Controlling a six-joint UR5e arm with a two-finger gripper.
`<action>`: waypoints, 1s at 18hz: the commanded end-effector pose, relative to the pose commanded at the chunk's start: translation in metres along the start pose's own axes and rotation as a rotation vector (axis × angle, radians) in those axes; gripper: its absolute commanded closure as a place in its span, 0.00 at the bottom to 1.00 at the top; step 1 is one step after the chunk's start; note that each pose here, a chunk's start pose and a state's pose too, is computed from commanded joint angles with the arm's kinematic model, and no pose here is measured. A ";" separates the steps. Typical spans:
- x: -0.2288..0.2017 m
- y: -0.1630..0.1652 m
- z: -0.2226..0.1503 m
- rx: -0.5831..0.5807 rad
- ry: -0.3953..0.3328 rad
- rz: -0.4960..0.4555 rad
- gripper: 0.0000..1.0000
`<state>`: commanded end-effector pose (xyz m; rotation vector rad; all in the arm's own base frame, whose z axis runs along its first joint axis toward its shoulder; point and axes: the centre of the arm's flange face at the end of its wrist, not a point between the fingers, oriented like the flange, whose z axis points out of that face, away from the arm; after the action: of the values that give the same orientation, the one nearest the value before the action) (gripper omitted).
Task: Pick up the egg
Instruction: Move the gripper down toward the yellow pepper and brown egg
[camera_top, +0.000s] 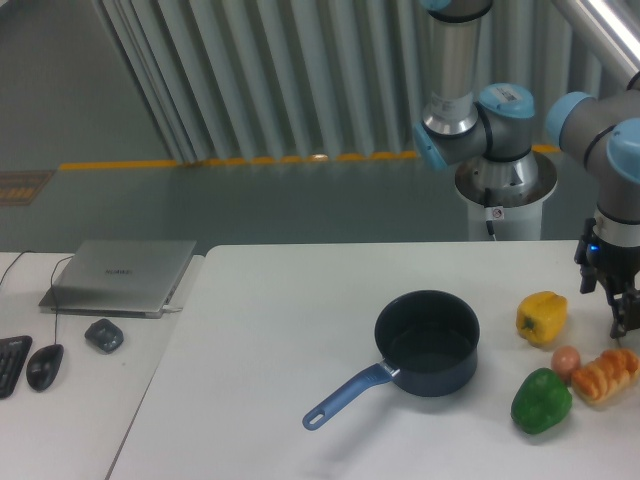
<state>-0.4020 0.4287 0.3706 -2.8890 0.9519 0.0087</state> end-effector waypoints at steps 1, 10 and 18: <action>0.004 -0.003 -0.002 -0.003 -0.004 0.003 0.00; 0.029 -0.018 0.034 -0.006 0.064 -0.433 0.00; 0.026 -0.037 0.034 0.214 0.095 -0.768 0.00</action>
<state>-0.3578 0.4464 0.3394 -2.8595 -0.1866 -0.2683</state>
